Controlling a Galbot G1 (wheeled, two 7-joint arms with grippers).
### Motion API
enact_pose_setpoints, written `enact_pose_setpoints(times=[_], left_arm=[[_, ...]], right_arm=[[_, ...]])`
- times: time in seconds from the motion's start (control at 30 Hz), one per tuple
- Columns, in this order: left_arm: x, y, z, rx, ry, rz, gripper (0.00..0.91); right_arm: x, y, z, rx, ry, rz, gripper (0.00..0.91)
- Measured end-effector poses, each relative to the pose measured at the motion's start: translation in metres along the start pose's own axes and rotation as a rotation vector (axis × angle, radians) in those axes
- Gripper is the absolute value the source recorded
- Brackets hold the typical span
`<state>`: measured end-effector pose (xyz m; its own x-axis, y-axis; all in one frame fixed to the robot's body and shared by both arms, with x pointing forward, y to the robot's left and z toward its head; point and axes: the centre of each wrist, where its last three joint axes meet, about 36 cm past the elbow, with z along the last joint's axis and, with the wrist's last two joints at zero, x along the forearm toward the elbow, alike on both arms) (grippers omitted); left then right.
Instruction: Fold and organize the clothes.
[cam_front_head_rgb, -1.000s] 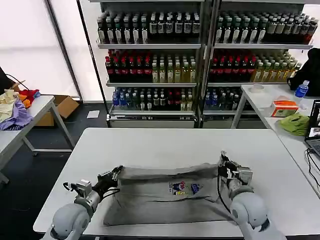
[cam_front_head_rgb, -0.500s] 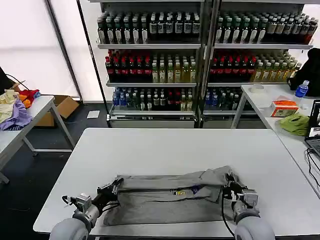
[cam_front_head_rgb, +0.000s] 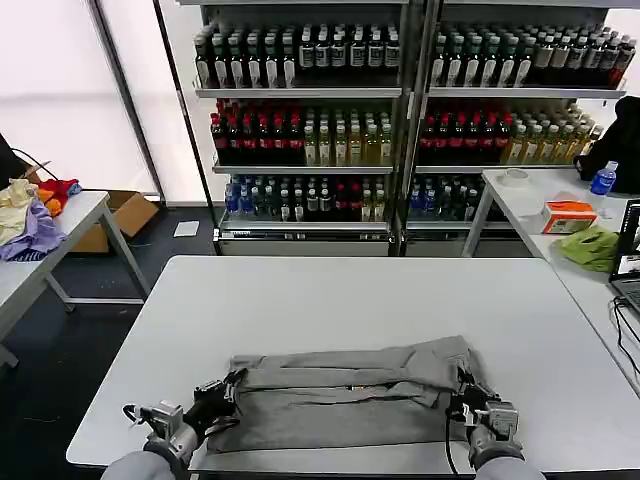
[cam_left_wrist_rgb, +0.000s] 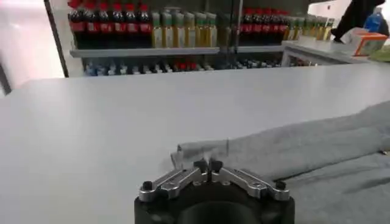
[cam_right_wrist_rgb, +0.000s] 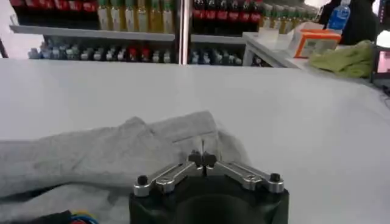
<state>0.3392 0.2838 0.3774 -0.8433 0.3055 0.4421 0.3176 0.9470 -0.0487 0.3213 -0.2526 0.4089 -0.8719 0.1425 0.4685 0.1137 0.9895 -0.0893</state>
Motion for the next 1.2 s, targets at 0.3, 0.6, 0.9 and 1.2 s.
enact_pose_setpoints(times=[0.3,0.6,0.9,1.2], left_arm=[[0.01,0.001,-0.002,-0.005,0.001,-0.001,0.0],[0.005,-0.001,0.005,0.001,-0.006,-0.011,0.907],[-0.001,0.0,0.001,0.02,-0.043,-0.042,0.907],[0.007,-0.004,-0.007,0.04,-0.071,-0.087,0.907]], right_arm=[[0.008,-0.002,0.002,0.006,0.003,0.001,0.0],[0.015,0.004,0.01,0.022,0.012,0.009,0.907],[0.018,0.007,0.018,0.052,0.011,0.037,0.907],[0.029,0.002,0.005,0.045,-0.058,0.065,0.907]])
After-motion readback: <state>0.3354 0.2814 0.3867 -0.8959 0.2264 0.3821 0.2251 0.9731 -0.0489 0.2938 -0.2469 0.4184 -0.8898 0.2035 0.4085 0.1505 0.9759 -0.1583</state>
